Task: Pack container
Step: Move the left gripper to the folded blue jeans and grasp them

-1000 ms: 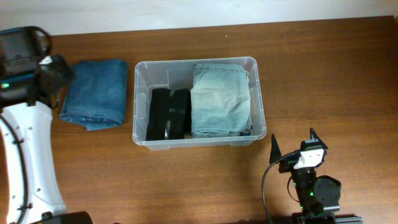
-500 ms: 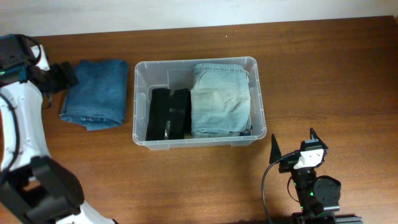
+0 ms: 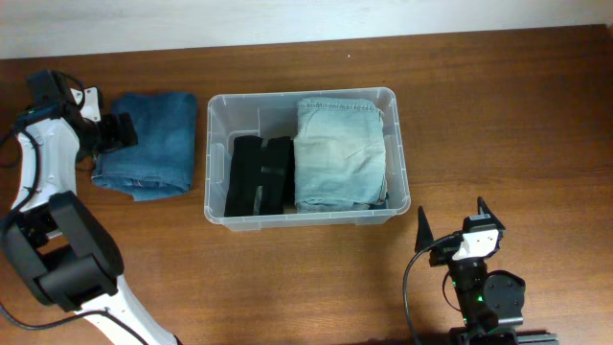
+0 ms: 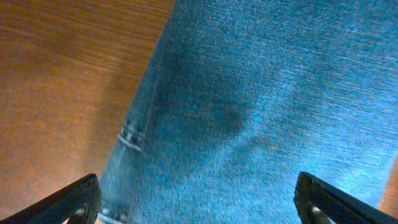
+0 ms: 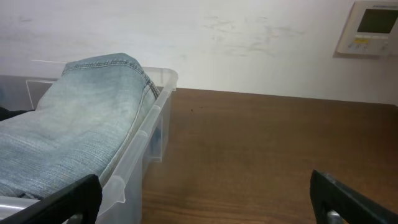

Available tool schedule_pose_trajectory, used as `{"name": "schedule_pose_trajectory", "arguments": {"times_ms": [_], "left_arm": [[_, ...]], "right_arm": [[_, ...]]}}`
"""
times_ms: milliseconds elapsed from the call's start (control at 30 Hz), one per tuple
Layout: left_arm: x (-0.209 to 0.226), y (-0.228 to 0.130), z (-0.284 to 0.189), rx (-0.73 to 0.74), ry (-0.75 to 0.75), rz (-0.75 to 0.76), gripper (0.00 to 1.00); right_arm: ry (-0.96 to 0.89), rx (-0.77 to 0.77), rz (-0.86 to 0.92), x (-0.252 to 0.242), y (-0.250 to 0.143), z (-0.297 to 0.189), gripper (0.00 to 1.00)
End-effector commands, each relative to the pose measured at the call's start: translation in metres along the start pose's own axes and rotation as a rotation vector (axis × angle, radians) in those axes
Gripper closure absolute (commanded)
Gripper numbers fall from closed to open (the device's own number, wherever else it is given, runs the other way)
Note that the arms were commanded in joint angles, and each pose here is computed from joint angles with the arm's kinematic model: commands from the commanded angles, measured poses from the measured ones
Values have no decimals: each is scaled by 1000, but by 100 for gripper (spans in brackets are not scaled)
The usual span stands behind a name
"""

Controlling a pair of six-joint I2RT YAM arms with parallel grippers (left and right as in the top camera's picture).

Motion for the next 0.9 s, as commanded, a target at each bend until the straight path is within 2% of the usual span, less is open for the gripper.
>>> {"name": "schedule_pose_trajectory", "arguments": {"times_ms": [0, 167, 500, 767, 867], "left_arm": [[11, -5, 19, 19, -9, 31, 1], [22, -17, 42, 61, -14, 76, 1], [25, -55, 103, 195, -68, 48, 1], [21, -72, 104, 271, -92, 36, 1], [13, -79, 101, 304, -148, 21, 2]], "right_arm": [[4, -1, 9, 0, -2, 0, 2], [4, -1, 9, 0, -2, 0, 2], [4, -1, 9, 0, -2, 0, 2], [4, -1, 9, 0, -2, 0, 2], [4, -1, 9, 0, -1, 0, 2]]}}
Point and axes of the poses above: each gripper's point midway between its finger pads, its own z axis out along the fingers, its own x axis along the line the jaws close on, y = z × x, the point moved 4 cm from there along -z, back along the fingers, and after that the axes turned 4 degrees about z, right-handed, at the moved point
